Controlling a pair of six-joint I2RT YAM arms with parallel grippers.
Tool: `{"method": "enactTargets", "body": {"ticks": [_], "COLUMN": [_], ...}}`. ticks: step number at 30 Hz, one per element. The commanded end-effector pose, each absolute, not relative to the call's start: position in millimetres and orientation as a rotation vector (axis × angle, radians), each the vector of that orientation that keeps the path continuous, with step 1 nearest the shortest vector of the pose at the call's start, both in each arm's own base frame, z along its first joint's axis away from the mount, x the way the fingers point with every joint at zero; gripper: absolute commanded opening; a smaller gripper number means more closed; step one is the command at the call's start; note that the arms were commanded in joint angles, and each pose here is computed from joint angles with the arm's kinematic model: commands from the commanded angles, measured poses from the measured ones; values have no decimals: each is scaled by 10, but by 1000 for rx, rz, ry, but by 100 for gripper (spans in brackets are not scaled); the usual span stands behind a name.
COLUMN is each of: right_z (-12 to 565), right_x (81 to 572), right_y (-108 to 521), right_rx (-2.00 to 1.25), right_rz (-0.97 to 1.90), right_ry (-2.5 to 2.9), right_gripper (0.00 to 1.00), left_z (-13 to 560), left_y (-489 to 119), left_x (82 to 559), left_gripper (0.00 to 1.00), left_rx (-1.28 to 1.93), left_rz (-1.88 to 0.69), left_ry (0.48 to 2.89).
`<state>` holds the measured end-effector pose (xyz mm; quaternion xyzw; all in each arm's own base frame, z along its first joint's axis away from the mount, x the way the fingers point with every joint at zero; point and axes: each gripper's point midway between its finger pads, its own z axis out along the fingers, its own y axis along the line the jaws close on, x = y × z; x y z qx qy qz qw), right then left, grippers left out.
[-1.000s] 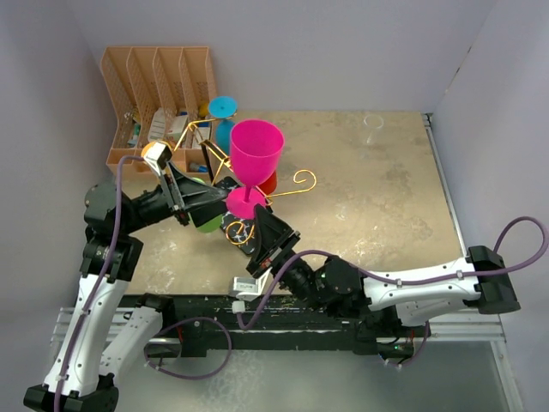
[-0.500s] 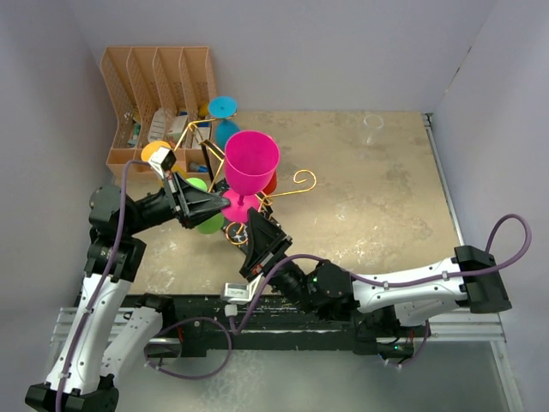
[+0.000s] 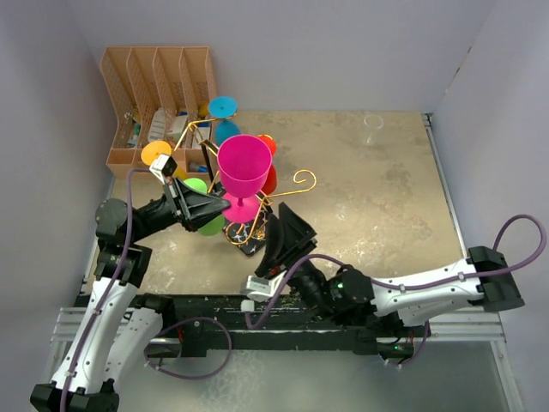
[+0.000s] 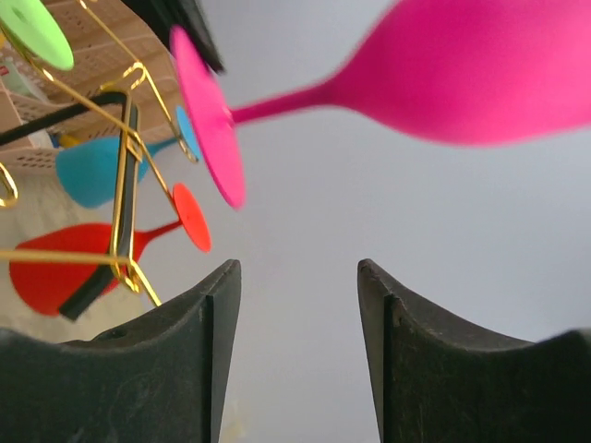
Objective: Take the wine glass off the wine glass rack
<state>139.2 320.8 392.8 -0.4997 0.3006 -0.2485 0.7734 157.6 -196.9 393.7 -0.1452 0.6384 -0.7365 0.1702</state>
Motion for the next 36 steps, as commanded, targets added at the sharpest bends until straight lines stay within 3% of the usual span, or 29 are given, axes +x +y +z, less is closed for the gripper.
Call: {"method": "enactTargets", "body": {"ticks": [1, 8, 13, 21, 28, 36], "right_z": [3981, 4064, 4531, 4735, 5192, 5301], "right_x": [1445, 1598, 2125, 2465, 1958, 1645], "right_y": [2627, 2223, 1964, 2266, 2684, 2642], "right_rx": [-929, -852, -617, -511, -633, -680], "right_rz": [-476, -317, -160, 124, 692, 849], "right_ry": [880, 1147, 1366, 1661, 1664, 1622], "right_gripper": [56, 55, 51, 48, 43, 45], "left_z": [4102, 4085, 4049, 3926, 3893, 3849], "left_y": [-1928, -1932, -1924, -1868, -1793, -1687], "left_x": [1623, 1693, 1690, 1706, 1689, 1710], "left_gripper": [0, 0, 0, 0, 0, 0], "left_rx": [-390, -287, -241, -173, -144, -152], "left_rz": [-2122, -2016, -1938, -1678, -1529, -1382], "left_ry": [1676, 1642, 1644, 1731, 1772, 1813]}}
